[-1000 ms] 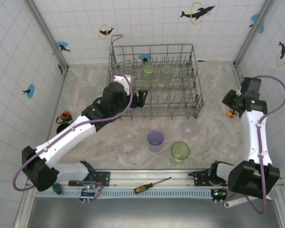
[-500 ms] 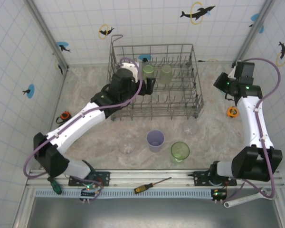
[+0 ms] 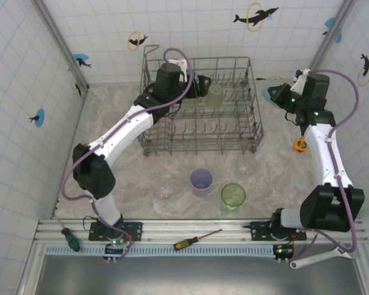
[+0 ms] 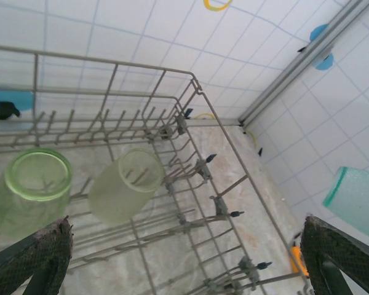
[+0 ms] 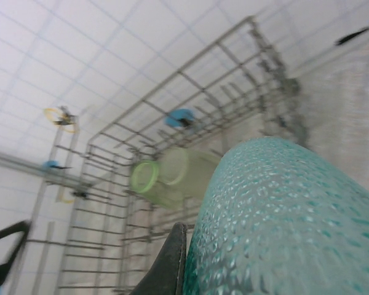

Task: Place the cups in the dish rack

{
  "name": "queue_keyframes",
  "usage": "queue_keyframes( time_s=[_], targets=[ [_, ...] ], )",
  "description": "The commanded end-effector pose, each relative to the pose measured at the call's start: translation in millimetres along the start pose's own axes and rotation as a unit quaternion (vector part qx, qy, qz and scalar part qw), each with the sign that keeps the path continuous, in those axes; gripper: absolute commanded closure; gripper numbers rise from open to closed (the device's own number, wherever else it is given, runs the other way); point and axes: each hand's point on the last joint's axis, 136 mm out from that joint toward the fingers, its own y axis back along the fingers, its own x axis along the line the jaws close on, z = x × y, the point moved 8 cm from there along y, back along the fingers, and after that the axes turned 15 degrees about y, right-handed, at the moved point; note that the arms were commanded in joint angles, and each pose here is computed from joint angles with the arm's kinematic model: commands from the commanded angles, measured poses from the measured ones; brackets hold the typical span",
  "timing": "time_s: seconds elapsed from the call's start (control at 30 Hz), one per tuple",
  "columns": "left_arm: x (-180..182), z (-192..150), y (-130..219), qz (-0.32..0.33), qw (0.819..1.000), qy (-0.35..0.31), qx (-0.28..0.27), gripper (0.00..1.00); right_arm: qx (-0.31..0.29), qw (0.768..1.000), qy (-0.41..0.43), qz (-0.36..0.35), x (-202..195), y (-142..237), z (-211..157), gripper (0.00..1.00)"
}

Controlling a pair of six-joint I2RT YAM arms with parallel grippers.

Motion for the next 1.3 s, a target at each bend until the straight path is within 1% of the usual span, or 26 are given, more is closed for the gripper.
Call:
queue_keyframes(
  time_s=[0.0, 0.17, 0.27, 0.37, 0.63, 0.73, 0.9, 1.13, 1.27],
  targets=[
    [1.2, 8.7, -13.0, -0.057, 0.996, 0.069, 0.024, 0.02, -0.039, 0.991, -0.020, 0.125, 18.3, -12.9, 2.6, 1.00],
    [12.3, 14.0, -24.4, -0.115, 0.982, 0.143, 0.039, 0.02, -0.061, 0.979, -0.040, 0.192, 27.7, -27.7, -13.0, 1.00],
    [18.0, 17.3, -29.1, -0.150, 0.970, 0.185, 0.053, 0.02, -0.062, 0.970, -0.043, 0.231, 38.3, -37.9, -21.0, 1.00],
    [19.0, 17.3, -32.6, -0.172, 0.960, 0.210, 0.067, 0.02, -0.061, 0.961, -0.039, 0.268, 50.3, -47.1, -26.6, 1.00],
    [10.1, 18.4, -35.6, -0.222, 0.939, 0.244, 0.091, 0.02, -0.087, 0.928, -0.017, 0.361, 78.7, -55.9, -31.5, 1.00],
    [6.1, 18.9, -37.6, -0.241, 0.933, 0.248, 0.102, 0.02, -0.099, 0.915, -0.014, 0.390, 86.5, -57.6, -32.9, 1.00],
    [8.2, 15.5, -39.9, -0.250, 0.926, 0.261, 0.113, 0.02, -0.121, 0.895, -0.031, 0.427, 90.7, -61.8, -36.3, 1.00],
    [11.9, 7.9, -41.2, -0.273, 0.908, 0.290, 0.130, 0.02, -0.129, 0.874, -0.060, 0.465, 92.2, -77.4, -43.6, 1.00],
    [10.7, 7.3, -41.1, -0.277, 0.906, 0.291, 0.134, 0.02, -0.140, 0.858, -0.063, 0.489, 94.9, -82.6, -45.0, 1.00]
  ],
)
